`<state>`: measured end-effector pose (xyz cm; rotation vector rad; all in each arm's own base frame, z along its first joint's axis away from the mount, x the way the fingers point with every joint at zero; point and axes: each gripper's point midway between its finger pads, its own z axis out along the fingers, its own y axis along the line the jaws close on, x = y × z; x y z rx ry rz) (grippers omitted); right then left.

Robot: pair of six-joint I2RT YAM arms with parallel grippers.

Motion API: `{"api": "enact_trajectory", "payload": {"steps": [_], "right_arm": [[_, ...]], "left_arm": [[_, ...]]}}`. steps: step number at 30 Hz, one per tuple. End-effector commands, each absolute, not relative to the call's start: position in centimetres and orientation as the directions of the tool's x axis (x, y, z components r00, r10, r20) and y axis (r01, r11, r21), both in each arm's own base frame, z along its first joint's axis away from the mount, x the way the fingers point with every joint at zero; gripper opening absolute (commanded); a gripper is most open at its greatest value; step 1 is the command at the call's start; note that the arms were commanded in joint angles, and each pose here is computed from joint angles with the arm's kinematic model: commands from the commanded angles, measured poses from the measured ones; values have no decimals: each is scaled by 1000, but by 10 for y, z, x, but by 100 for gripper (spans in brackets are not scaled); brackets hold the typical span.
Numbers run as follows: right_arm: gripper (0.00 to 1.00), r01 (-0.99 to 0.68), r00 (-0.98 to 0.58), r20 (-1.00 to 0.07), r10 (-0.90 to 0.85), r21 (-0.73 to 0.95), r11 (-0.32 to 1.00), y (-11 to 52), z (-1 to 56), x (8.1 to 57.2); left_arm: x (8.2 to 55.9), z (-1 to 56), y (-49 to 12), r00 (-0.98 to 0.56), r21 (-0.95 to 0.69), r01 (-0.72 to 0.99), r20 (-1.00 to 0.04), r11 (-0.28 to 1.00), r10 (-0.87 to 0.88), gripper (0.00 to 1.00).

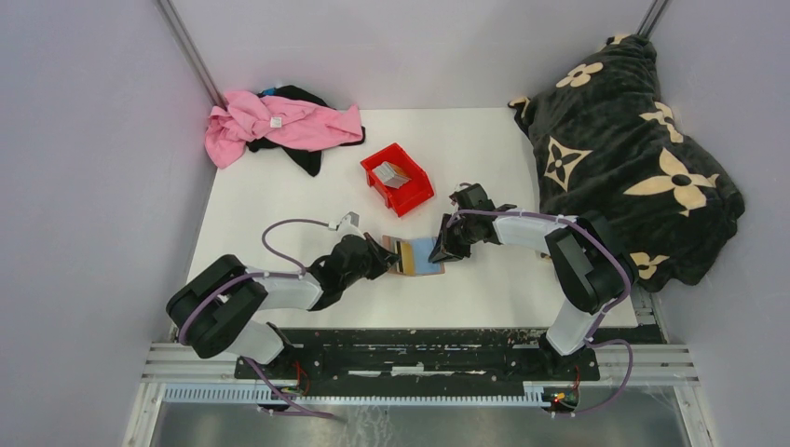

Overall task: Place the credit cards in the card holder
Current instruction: Insert the credit card into the card holder.

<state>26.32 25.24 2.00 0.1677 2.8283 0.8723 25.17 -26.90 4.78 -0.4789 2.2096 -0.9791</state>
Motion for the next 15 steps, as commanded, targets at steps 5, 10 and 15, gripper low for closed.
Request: {"api": "enact_trajectory", "payload": {"steps": [5, 10, 15], "right_arm": [[23, 39, -973, -175, 149, 516, 856, 243, 18, 268], [23, 40, -974, -172, 147, 512, 858, 242, 17, 267], [23, 36, -974, -174, 144, 510, 860, 242, 18, 266]], "left_arm": [[266, 59, -276, -672, -741, 3, -498, 671, -548, 3], [268, 55, -280, -680, -738, 6, -498, 675, -539, 3], [270, 53, -283, -681, -729, 11, -507, 685, -529, 3]]}}
